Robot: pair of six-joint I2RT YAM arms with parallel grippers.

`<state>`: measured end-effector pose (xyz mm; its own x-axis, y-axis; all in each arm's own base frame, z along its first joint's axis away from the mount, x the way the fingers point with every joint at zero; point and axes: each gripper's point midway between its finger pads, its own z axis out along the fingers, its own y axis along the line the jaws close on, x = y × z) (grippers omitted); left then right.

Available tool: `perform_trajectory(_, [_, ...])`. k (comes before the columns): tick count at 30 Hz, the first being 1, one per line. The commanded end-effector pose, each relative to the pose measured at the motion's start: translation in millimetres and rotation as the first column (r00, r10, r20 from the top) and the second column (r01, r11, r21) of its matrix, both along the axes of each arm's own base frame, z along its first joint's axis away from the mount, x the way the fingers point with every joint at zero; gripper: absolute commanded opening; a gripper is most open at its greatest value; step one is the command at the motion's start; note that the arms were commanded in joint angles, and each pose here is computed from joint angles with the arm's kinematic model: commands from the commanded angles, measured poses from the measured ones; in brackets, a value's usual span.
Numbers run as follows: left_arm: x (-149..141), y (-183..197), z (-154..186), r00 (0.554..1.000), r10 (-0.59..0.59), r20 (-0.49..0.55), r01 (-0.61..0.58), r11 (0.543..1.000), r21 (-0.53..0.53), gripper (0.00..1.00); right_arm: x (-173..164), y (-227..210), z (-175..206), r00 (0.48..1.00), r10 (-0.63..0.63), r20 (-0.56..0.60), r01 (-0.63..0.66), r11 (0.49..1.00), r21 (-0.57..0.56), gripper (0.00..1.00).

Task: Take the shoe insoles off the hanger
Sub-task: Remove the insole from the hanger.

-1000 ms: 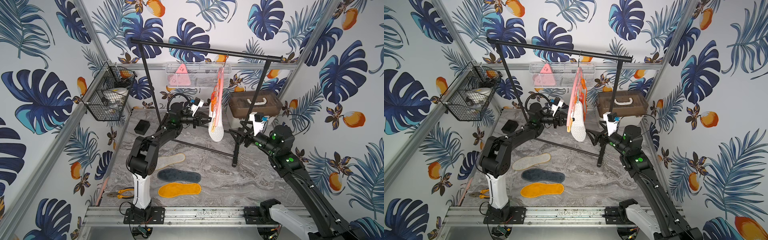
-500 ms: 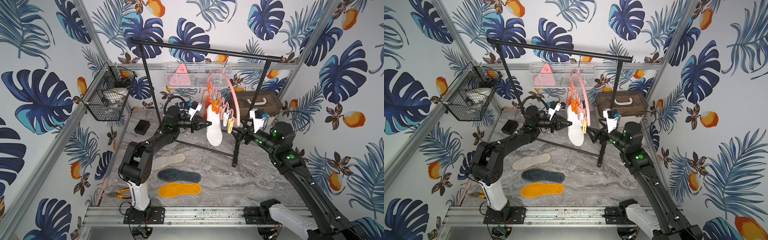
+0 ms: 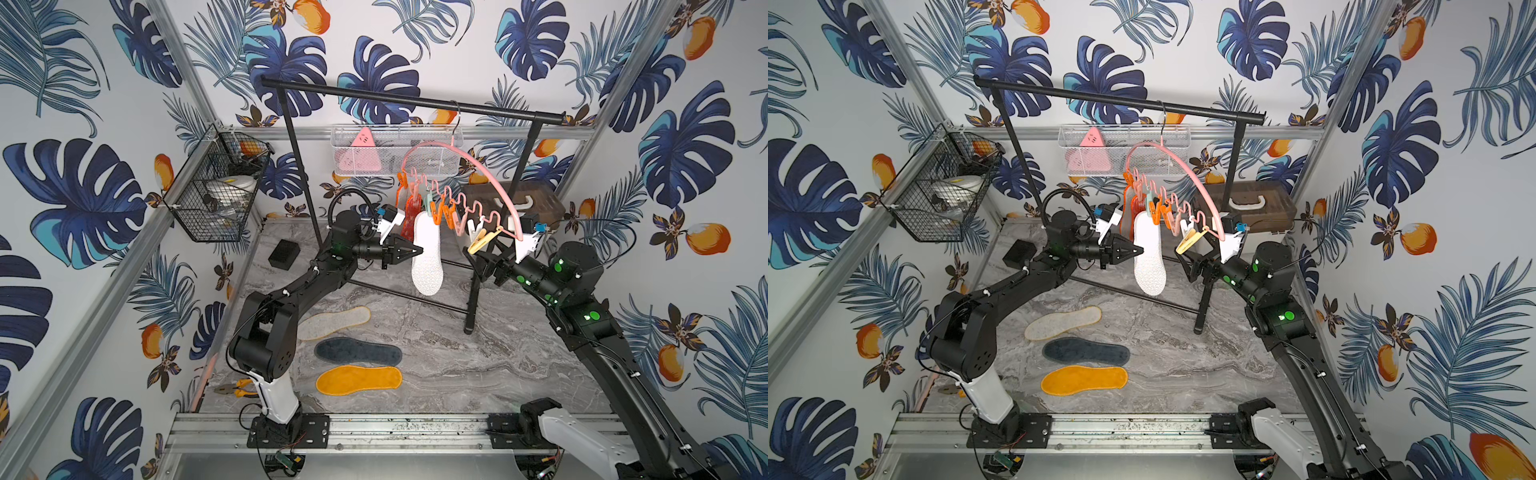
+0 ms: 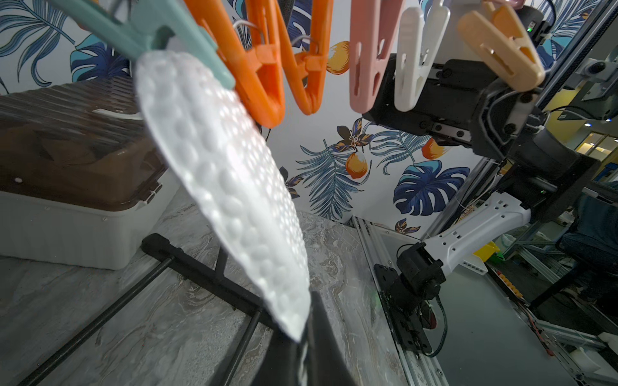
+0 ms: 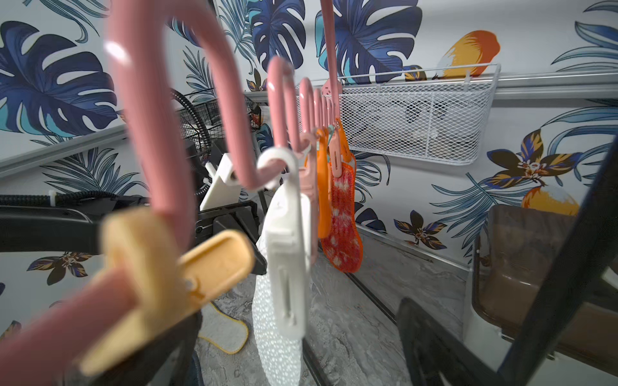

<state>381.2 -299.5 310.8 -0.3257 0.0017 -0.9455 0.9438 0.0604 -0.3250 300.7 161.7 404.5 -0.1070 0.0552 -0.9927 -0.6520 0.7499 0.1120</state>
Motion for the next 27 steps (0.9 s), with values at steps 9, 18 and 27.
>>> perform_trajectory(9, [3.3,4.4,-18.0,0.995,0.064,0.074,-0.074,0.987,0.142,0.09,-3.4,-33.6,-18.3,0.976,-0.197,-0.096,0.197,0.980,-0.009,0.94])
perform_trajectory(18, [7.0,8.0,-26.5,0.989,0.100,0.105,-0.120,0.971,0.207,0.08,-37.5,-26.0,-16.9,0.991,-0.098,-0.096,0.101,0.995,0.025,0.92])
perform_trajectory(27, [-1.2,13.7,-19.7,0.988,0.102,0.118,-0.129,0.960,0.250,0.08,-40.6,-1.9,-11.6,0.994,0.053,-0.097,-0.046,0.996,0.071,0.90])
